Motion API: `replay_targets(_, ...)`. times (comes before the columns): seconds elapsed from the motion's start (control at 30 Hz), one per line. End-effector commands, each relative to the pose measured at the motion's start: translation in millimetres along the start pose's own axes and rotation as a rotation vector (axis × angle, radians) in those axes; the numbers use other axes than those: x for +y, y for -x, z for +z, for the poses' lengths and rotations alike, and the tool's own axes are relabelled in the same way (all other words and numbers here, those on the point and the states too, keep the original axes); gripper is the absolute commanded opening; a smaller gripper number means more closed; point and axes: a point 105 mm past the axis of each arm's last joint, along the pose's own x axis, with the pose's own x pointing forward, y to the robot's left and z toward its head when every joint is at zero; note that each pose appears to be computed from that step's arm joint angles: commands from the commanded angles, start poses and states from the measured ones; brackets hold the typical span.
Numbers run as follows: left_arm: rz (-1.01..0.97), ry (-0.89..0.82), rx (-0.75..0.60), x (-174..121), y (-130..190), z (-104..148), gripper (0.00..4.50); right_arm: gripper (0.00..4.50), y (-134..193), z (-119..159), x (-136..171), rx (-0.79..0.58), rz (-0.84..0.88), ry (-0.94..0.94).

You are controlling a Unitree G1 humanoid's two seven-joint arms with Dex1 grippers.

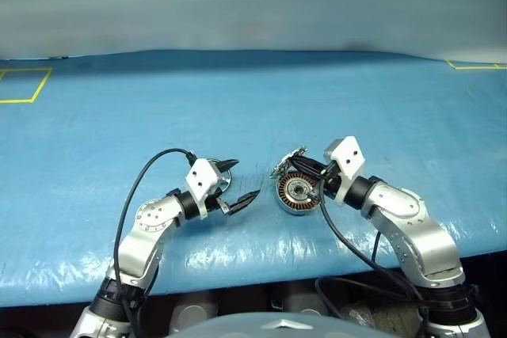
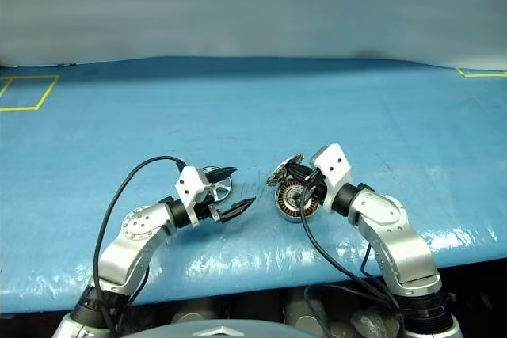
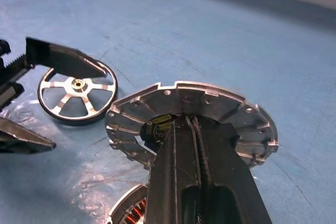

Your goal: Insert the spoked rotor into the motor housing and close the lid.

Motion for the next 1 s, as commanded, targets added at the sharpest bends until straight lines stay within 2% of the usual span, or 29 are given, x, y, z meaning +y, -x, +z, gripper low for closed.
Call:
replay_targets(0.03,-0.011,-0.025,-0.039,-2,-1,10,4.5,0.05,8,9,1,-0.026,-0.009,0.045)
replay_targets(0.23,-0.007,-0.025,-0.031,-2,1,8,4.5,0.05,18,2,-4,0.005,-0.056,0.05)
replay_targets(0.47,0.001,-0.019,-0.022,-4,6,4,4.5,0.05,29,-10,0,0.073,-0.009,0.04)
replay_targets(0.77,-0.009,-0.021,-0.028,-5,3,6,4.5,0.05,15,-23,7,0.094,0.019,0.028)
replay_targets(0.87,-0.008,-0.022,-0.028,-5,3,6,4.5,0.05,13,-34,7,0.137,0.03,0.035)
replay_targets(1.0,-0.006,-0.024,-0.026,-6,4,6,4.5,0.05,15,-76,2,0.309,-0.001,0.054)
